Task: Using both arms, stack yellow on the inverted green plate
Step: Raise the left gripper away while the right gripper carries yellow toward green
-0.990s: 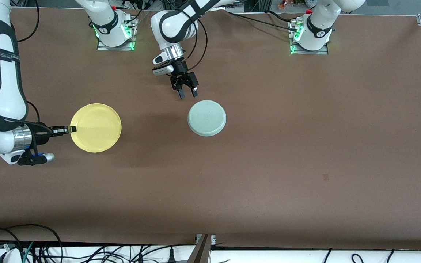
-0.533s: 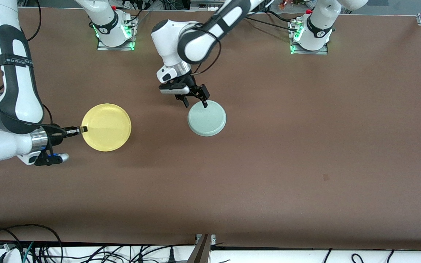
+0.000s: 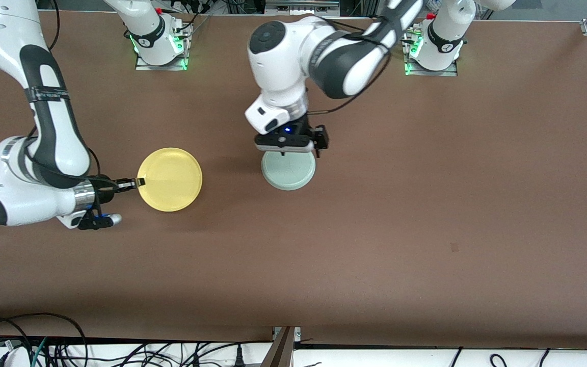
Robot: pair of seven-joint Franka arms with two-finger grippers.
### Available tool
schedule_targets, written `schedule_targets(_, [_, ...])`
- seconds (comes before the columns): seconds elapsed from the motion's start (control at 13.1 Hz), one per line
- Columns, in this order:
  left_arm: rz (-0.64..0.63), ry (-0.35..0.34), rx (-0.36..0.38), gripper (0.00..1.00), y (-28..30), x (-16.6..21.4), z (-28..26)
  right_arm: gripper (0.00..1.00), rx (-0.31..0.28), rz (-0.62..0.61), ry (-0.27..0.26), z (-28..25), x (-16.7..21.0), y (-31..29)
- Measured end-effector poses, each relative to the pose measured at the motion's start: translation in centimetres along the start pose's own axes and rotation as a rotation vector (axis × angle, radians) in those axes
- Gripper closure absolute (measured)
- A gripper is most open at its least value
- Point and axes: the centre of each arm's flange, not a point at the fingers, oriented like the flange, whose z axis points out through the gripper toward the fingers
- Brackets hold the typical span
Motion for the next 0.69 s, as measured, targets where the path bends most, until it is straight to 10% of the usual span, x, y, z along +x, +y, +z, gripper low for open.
schedule_targets(0.69, [-0.058, -0.125, -0.095, 0.0, -24.2, 5.3, -10.3, 0.97, -0.003, -0.024, 0.075, 7.1, -1.2, -7.3])
